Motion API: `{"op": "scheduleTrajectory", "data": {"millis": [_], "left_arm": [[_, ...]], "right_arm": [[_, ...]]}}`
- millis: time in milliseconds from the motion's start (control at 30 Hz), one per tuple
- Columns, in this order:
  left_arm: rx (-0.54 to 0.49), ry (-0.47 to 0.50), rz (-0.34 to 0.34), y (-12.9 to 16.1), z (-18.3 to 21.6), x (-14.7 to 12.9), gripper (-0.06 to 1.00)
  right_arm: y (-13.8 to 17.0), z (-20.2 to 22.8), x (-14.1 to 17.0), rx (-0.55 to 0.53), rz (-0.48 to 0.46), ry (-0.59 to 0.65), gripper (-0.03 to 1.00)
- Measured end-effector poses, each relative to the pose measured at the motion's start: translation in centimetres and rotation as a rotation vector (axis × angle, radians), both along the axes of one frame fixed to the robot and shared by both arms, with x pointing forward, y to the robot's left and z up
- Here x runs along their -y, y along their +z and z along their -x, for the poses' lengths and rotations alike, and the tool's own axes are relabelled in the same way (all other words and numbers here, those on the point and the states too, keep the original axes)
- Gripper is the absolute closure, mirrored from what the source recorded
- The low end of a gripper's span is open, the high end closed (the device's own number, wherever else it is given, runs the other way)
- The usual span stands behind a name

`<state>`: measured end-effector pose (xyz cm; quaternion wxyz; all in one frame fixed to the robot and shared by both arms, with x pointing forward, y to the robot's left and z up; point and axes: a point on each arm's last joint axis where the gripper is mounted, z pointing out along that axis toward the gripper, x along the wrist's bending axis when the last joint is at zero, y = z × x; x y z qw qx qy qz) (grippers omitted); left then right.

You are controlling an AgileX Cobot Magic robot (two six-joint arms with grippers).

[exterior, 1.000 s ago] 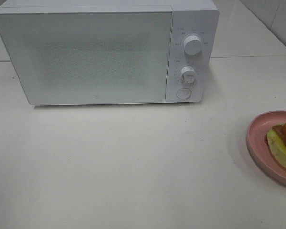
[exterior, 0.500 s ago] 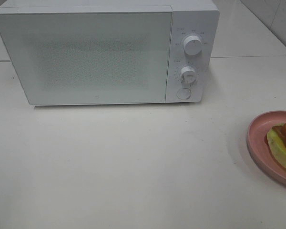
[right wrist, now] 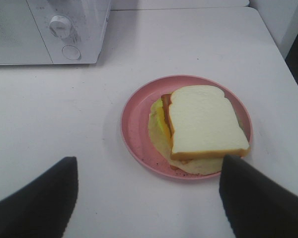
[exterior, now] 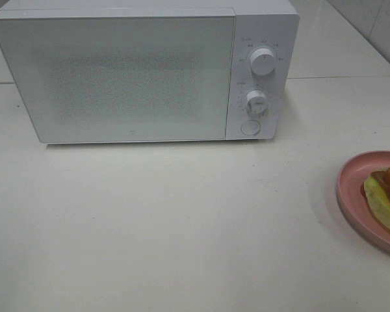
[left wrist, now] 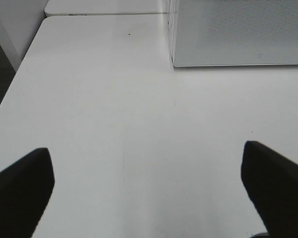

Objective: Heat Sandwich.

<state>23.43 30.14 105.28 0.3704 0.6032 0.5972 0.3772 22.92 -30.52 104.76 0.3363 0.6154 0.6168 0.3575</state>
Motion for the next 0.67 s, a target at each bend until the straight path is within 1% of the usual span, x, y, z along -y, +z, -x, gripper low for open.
{"op": "scheduleTrajectory", "data": {"millis": [667], "left_arm": [[0.0,0.0,0.0,0.0,0.0,0.0,-0.02]], "right_arm": [[0.0,0.0,0.0,0.0,0.0,0.0,0.21]]}}
